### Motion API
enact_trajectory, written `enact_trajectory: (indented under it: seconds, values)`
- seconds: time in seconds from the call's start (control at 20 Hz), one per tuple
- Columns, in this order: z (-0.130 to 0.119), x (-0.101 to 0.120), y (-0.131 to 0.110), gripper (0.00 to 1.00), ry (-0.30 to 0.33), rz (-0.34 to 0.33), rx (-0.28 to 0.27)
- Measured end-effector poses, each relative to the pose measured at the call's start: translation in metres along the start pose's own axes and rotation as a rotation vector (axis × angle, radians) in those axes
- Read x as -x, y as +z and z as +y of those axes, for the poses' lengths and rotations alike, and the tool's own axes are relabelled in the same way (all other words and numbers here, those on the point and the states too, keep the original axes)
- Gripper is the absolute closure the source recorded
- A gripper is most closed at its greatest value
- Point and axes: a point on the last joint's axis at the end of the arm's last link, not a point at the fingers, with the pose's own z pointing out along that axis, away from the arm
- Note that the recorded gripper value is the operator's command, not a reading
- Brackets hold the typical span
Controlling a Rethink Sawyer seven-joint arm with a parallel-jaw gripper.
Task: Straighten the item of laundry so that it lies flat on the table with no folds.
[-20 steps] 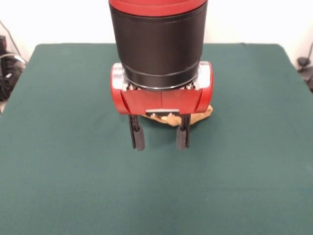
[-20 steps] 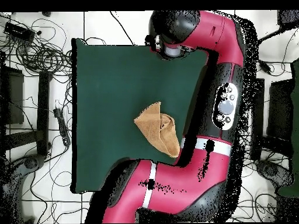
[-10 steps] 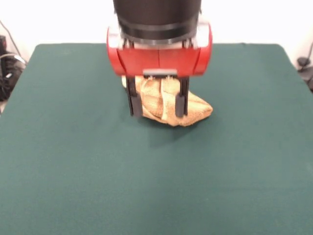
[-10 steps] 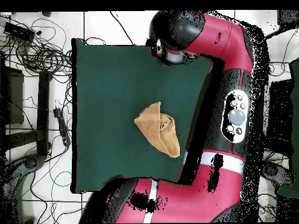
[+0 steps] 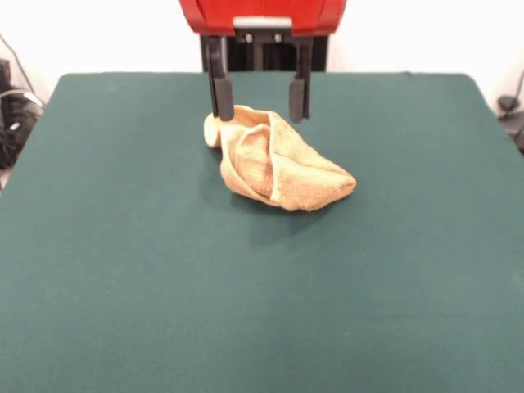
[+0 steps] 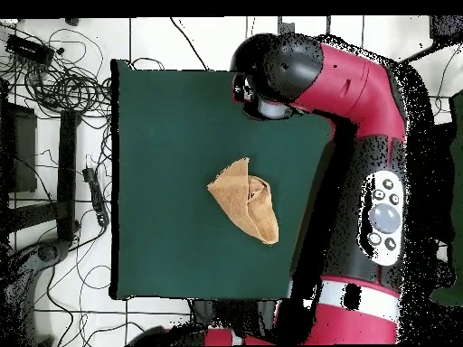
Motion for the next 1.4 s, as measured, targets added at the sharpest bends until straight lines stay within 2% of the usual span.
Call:
enact_trajectory:
  seconds: [0.55,0.85,1.2,1.4]
  values:
    - [-0.002,-0.018,-0.01,0.0,0.005,0.003,-0.007]
    - [-0.005,-0.036,-0.008,0.0,0.013,-0.001,-0.012]
    - [-0.021,-0.061,-0.01,0.0,0.04,0.023,-0.012]
    - [-0.041,-0.071,-0.016,0.0,0.068,0.033,-0.013]
